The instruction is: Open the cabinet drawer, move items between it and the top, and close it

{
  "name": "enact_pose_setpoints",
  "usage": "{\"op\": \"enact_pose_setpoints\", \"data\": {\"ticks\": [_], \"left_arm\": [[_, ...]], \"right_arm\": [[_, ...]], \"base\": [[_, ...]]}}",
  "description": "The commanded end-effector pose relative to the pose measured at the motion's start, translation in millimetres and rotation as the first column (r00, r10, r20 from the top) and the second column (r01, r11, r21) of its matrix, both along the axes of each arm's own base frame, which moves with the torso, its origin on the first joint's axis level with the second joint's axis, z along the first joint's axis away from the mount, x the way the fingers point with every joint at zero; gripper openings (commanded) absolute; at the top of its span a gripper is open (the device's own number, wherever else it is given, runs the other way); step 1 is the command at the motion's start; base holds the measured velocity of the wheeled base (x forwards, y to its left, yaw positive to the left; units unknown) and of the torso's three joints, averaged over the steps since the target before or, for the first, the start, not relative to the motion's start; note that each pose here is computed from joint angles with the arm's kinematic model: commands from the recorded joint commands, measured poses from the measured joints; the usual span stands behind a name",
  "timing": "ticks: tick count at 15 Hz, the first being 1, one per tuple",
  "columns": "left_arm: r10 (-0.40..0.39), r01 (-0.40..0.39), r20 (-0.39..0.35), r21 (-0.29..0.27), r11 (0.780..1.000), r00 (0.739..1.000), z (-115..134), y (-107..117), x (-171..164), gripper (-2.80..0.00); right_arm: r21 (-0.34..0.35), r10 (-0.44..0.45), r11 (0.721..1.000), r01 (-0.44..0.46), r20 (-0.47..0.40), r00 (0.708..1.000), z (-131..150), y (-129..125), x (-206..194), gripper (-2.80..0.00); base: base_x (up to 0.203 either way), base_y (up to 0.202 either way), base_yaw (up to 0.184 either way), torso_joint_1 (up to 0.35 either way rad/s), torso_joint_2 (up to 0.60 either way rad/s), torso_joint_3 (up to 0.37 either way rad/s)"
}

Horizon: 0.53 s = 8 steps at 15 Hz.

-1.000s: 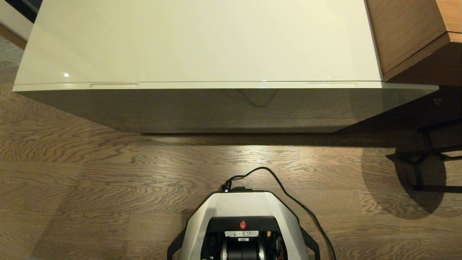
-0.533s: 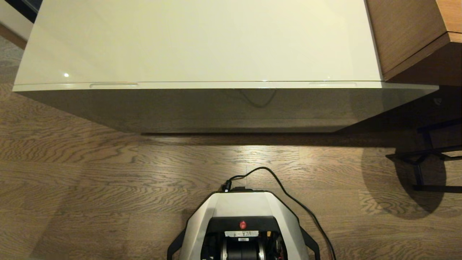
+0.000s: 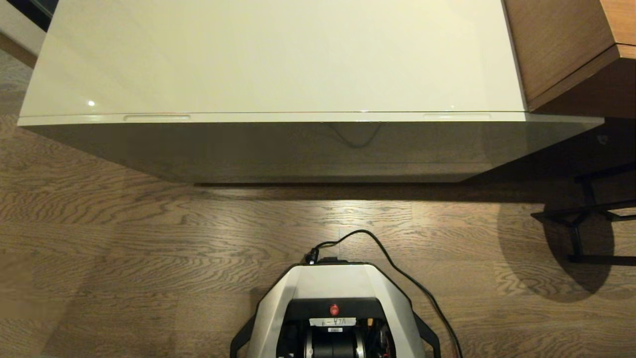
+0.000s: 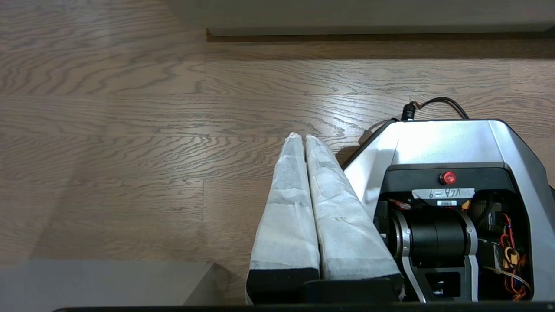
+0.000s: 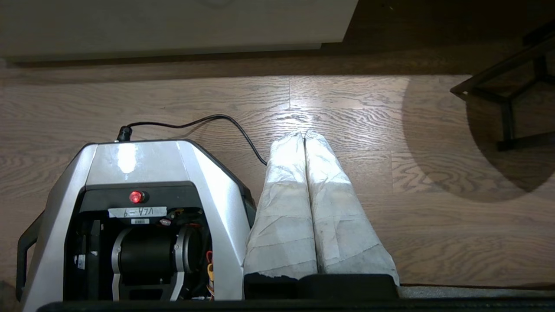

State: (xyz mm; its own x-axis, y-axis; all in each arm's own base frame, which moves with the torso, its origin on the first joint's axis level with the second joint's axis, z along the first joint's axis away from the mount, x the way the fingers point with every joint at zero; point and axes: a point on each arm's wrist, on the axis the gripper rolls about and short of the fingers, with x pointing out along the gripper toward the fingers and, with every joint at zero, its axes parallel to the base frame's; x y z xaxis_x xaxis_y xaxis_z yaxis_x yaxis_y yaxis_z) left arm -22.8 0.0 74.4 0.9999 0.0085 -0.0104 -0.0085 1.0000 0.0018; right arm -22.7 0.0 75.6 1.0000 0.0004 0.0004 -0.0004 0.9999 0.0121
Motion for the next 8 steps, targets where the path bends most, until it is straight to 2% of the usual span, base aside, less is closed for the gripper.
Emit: {"op": "enact_pose_setpoints", "data": {"ticks": [1,8], "left_arm": [[0.001,-0.001,-0.002,0.000,1.000,1.000,0.0,0.0,0.1,-2.80],[0.001,-0.001,-0.002,0.000,1.000,1.000,0.0,0.0,0.1,-2.80]], "right_arm": [[0.000,0.000,1.000,0.000,-0.002,1.000,-0.4,0.0,0.2,-2.80],[0.000,0.000,1.000,0.000,-0.002,1.000,-0.4,0.0,0.2,-2.80]], "base": [[0.000,0.000,0.000,0.000,0.00,0.000],[0.000,0.000,0.000,0.000,0.00,0.000]]}}
